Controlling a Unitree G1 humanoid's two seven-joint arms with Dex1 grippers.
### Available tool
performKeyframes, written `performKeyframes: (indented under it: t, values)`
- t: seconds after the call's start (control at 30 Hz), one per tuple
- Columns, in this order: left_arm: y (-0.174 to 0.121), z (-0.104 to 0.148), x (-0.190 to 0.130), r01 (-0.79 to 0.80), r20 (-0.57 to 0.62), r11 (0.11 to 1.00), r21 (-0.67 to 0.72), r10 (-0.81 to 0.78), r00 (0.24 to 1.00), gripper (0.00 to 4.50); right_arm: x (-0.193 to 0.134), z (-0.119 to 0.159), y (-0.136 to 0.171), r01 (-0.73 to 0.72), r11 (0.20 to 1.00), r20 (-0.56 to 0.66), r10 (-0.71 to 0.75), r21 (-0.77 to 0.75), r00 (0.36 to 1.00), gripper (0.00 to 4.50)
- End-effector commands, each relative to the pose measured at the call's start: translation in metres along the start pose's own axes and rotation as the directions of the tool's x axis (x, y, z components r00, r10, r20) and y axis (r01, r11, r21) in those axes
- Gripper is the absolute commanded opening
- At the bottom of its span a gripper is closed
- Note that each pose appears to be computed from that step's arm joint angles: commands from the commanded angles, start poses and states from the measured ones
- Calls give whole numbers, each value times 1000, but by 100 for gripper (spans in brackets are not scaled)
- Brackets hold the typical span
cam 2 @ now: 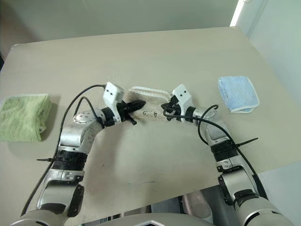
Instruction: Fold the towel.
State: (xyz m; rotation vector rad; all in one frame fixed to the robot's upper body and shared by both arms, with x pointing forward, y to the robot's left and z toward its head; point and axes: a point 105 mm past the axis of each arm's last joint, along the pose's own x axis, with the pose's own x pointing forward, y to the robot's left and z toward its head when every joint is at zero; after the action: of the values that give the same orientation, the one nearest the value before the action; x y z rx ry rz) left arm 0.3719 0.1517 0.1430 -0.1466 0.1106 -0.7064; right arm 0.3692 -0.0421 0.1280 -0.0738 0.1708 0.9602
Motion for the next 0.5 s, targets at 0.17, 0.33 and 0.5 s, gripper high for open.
performKeyframes:
  t: [0.17,0.33,0.5]
  values:
    - [19,36,-32,-82,132,994,-75,92,987,0,-30,50,1,-5,1000,145,3,18,989,38]
    - [29,35,-44,-143,134,985,-101,156,979,0,-32,41,-6,-19,966,96,-6,259,995,198]
    - [27,27,-47,-158,126,981,-117,173,977,0,-28,24,-10,-9,888,22,-1,460,1000,378]
